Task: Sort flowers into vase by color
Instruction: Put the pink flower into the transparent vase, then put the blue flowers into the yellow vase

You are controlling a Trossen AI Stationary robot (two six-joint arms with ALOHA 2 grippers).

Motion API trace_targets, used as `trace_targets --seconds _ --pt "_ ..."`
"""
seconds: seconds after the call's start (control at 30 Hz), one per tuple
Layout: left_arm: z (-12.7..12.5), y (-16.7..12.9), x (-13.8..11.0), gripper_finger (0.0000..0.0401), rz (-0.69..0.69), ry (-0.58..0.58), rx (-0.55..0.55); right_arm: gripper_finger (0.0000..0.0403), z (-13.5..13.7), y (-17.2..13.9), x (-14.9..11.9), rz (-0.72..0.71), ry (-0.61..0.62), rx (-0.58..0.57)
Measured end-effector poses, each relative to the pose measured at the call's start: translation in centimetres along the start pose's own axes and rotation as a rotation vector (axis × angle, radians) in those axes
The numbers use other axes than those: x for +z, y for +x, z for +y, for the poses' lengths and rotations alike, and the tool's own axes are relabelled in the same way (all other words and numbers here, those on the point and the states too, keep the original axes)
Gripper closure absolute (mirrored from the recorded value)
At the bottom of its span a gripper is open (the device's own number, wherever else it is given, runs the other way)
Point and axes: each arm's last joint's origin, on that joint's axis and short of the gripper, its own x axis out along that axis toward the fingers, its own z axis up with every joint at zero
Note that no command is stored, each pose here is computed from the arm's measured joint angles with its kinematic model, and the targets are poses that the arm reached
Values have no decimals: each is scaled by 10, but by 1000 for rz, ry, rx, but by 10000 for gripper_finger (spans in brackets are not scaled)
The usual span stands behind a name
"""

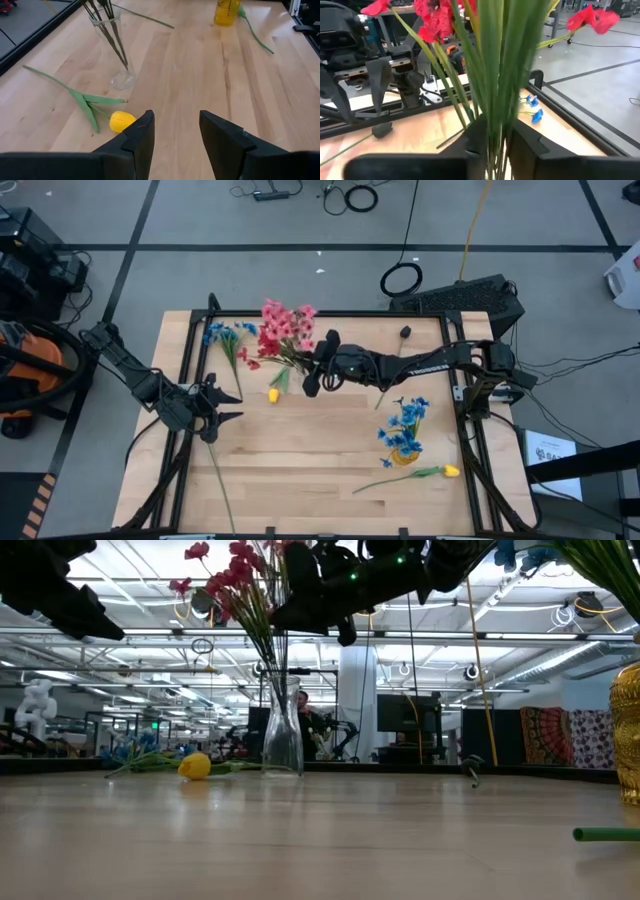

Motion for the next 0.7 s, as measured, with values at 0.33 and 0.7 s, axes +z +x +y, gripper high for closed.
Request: trace_targets --seconds 0.33,0.7 --pt "0 0 0 239 3 -5 2 271 4 -28 16 117 -30 8" --pt "2 1 0 239 2 -119 18 254 -8 -86 43 304 44 -10"
